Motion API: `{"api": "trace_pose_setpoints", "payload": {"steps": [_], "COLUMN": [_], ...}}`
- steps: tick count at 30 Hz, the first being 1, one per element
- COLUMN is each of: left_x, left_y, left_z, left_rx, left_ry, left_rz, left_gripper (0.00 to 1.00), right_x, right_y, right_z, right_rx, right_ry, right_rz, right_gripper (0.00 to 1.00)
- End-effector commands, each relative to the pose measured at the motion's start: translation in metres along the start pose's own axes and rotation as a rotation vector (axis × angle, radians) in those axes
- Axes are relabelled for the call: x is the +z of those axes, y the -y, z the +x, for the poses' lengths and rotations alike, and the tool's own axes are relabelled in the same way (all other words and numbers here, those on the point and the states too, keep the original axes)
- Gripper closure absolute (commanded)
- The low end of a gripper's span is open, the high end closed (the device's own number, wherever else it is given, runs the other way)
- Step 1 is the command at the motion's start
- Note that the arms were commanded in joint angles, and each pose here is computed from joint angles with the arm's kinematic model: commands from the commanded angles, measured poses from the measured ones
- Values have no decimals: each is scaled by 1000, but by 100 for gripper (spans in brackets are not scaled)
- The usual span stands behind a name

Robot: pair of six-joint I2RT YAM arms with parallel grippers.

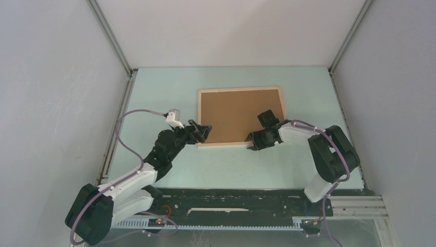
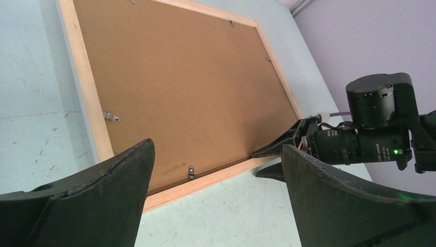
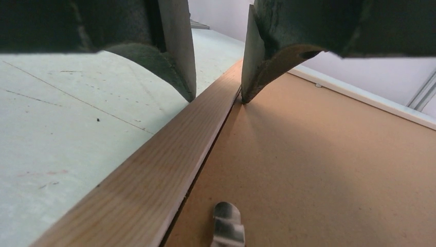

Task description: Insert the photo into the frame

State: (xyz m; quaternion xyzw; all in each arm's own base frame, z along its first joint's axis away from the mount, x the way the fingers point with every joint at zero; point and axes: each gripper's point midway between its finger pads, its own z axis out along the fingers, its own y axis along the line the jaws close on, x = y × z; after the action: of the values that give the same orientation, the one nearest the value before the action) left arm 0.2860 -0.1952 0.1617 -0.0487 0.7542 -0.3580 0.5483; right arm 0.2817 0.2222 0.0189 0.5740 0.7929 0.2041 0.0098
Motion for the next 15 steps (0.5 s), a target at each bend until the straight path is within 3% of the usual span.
{"api": "trace_pose_setpoints", "payload": {"steps": [1,5,10,15], "left_x": [-2,-2,-1,-3], "left_y": [1,1,1,-2], "left_z": [-5,-5,-6,-7], "left_rx": [15,17,15,17], "left_ry": [37,35,39,50], "left_rz": [6,8,4,-4], "left_gripper": [0,0,0,1], "right_x": [10,11,-2,-24], "right_y": [12,18,5,1], "right_z": [-17,-25,-37,-58], "right_rx": [40,-7,-217,-541], "right_ry": [68,74,101,75], "right_rz": [55,80,0,-41], "right_gripper": [56,71,100,100]}}
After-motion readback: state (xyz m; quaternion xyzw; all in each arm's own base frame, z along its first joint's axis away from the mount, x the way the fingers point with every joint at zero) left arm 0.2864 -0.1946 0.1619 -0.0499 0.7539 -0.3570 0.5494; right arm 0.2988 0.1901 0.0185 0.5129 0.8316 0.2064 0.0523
